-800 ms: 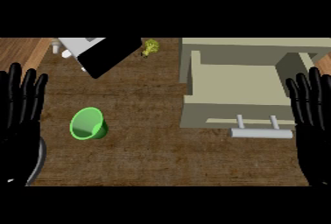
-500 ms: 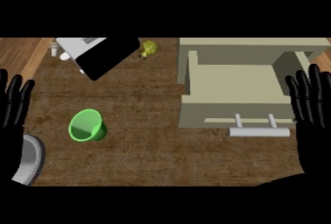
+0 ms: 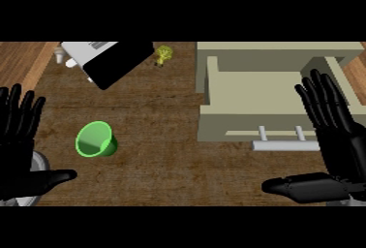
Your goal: Pick up the cup, place it into the drawer and close the drawer
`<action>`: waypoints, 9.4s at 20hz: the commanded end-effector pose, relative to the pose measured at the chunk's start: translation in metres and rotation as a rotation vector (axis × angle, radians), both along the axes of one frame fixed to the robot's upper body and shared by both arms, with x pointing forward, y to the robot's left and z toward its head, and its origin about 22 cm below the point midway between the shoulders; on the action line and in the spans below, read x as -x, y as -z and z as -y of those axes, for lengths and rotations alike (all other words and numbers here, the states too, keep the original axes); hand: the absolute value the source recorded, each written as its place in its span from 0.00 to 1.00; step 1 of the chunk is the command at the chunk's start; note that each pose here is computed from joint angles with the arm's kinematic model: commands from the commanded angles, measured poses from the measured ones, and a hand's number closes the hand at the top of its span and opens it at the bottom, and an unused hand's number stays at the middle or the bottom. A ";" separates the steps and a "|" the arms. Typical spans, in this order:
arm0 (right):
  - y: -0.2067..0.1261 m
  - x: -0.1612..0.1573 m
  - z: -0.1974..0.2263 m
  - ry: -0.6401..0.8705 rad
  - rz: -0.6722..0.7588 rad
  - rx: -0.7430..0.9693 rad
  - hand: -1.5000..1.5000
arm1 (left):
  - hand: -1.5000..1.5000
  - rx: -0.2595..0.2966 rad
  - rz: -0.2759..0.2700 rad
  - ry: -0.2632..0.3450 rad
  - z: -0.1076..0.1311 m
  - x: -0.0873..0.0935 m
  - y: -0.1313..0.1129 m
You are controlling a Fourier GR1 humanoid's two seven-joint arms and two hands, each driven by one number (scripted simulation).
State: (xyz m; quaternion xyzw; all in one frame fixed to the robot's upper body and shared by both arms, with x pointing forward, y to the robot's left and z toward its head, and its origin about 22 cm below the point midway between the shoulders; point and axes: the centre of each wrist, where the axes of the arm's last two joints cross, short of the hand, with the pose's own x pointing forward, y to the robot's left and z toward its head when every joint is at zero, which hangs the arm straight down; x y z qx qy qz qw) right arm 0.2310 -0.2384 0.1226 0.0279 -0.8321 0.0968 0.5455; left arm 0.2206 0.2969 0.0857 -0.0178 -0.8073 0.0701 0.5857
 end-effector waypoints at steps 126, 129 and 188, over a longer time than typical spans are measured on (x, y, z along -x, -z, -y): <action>-0.031 -0.058 0.009 -0.091 0.071 0.052 0.00 | 1.00 -0.482 -0.146 0.292 0.254 -0.224 -0.035; -0.037 -0.060 0.014 -0.107 0.087 0.047 0.00 | 1.00 -0.500 -0.147 0.306 0.254 -0.224 -0.035; 0.047 -0.203 0.046 -0.011 -0.217 0.733 1.00 | 0.00 0.098 0.050 0.309 0.148 -0.196 0.022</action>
